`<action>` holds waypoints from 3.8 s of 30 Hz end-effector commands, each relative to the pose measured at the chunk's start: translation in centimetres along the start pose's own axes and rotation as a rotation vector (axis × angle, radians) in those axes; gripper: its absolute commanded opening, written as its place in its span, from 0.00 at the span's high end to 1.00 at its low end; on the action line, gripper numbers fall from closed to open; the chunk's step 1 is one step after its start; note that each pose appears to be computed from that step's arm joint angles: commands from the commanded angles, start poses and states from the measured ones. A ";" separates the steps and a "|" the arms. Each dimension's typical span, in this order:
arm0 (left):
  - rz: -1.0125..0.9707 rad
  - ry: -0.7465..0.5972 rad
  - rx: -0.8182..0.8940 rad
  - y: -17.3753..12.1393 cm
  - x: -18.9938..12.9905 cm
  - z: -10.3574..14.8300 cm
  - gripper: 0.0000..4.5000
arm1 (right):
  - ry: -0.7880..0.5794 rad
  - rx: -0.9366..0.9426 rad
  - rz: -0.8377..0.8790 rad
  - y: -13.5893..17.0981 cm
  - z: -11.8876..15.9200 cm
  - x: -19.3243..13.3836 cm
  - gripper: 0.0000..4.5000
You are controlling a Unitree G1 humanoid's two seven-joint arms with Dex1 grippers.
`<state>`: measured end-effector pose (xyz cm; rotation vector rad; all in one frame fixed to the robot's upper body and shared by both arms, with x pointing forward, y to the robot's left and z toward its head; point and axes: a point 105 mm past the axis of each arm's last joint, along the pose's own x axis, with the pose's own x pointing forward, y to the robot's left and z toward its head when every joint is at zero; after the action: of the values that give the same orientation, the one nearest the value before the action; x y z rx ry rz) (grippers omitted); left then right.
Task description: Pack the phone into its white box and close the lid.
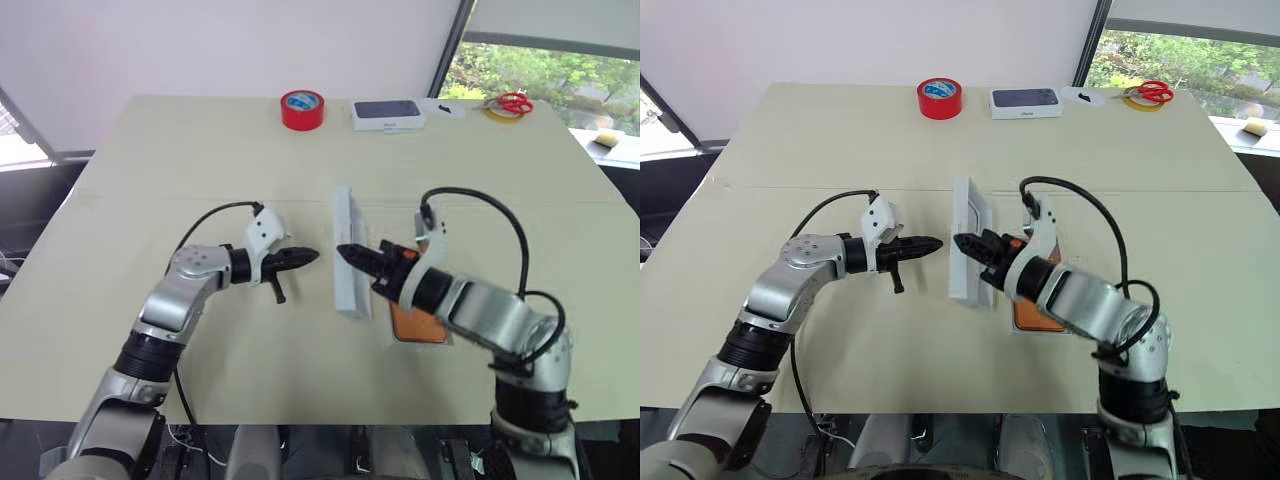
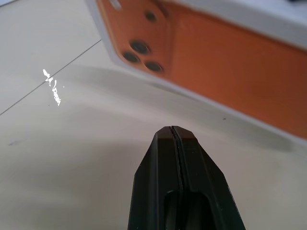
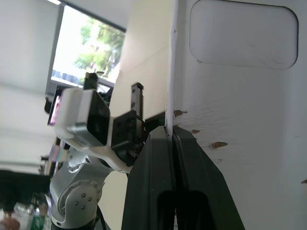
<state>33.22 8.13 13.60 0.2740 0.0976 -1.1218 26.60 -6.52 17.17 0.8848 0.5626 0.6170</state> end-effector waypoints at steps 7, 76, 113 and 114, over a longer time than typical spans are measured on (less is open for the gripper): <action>-0.103 -0.073 0.021 -2.9 3.1 1.9 1.00 | -0.012 0.002 -0.093 -1.8 -0.1 -1.4 0.68; -0.235 0.041 -0.164 -6.8 9.3 1.9 1.00 | 0.221 -1.062 -0.557 -10.1 6.2 -8.2 0.99; -0.367 0.051 -0.176 -9.1 9.0 1.9 1.00 | 0.291 -1.054 -0.470 -8.9 5.1 -8.9 0.99; -0.367 0.052 -0.176 -9.1 9.0 1.8 1.00 | 0.291 -1.054 -0.470 -8.9 5.1 -8.9 0.99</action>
<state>29.53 -2.68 9.84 0.1587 0.3897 -1.4034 26.57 -21.31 13.07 -0.3267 0.6290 0.4309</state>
